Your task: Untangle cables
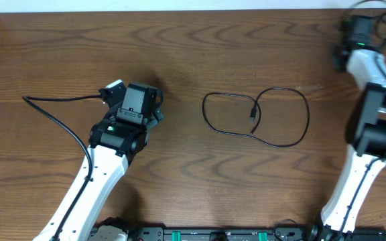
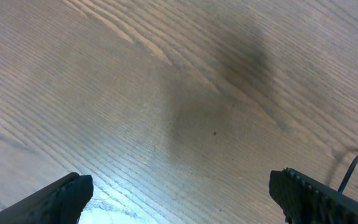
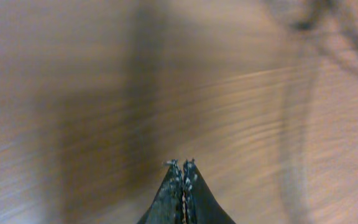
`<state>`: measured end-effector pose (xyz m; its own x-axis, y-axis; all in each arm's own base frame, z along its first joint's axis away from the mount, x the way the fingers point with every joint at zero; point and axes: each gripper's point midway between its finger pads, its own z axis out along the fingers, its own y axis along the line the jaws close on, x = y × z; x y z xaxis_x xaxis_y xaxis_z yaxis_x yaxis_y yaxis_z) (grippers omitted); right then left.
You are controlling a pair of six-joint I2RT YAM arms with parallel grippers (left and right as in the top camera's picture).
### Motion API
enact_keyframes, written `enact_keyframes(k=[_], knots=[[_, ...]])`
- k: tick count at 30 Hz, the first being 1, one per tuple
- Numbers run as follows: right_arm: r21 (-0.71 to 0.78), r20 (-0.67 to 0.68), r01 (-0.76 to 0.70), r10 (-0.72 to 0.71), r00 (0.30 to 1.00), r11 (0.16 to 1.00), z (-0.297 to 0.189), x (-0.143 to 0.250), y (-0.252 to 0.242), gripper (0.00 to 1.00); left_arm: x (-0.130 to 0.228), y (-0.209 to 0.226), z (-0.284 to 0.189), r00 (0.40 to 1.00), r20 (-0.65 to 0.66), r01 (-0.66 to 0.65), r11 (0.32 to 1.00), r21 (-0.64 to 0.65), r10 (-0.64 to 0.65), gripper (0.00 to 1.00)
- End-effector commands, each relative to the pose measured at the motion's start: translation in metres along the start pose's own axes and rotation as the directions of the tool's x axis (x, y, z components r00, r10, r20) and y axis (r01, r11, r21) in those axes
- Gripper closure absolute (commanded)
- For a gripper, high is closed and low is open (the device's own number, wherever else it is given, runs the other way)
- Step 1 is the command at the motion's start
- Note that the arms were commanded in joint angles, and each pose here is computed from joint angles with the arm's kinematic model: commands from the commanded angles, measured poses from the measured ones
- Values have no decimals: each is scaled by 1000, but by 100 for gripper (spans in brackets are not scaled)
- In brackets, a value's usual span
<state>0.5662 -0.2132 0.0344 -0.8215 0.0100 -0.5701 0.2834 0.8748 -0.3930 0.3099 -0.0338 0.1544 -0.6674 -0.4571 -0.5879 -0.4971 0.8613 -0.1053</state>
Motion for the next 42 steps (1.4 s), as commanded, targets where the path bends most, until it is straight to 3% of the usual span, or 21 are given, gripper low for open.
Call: enact_keyframes(k=[1,5,10,11,17,19,23,27,32,37,42], knots=[[67,27,-76,75,997,995,18,4,-58,99,-2,2,-1,1000,6,16,1000,-5,-16,2],[65,67,-246,242,968,967,28,10,-103,99,-2,2,-1,1000,7,16,1000,-5,-16,2],[-42,66,-275,278,958,960,5,-4,-116,92,-2,2,-1,1000,8,16,1000,-4,-16,2],[-81,99,-271,279,955,959,-18,-21,-118,83,-2,2,-1,1000,8,17,1000,-3,-17,2],[-169,207,-313,344,916,935,-147,-80,-124,78,-2,2,-1,1000,7,16,1000,-4,-16,2],[-327,221,-330,411,885,886,-216,-97,-106,75,-2,2,-1,1000,9,17,1000,-2,-17,2],[-572,170,-289,455,874,768,-283,-103,-66,76,-6,-2,-1,999,23,26,1000,13,-27,2],[-715,67,-274,452,889,644,-332,-90,-33,82,-6,-1,-1,999,22,25,1000,11,-25,2],[-745,7,-239,367,930,622,-370,-63,-7,79,-5,-1,-1,999,20,24,1000,10,-24,2],[-732,-70,-202,223,972,651,-387,-24,19,59,0,3,-1,1000,2,14,1000,-7,-14,2],[-726,-227,-224,81,971,650,-387,25,50,53,9,6,-1,999,-41,-1,1000,-15,1,2]])
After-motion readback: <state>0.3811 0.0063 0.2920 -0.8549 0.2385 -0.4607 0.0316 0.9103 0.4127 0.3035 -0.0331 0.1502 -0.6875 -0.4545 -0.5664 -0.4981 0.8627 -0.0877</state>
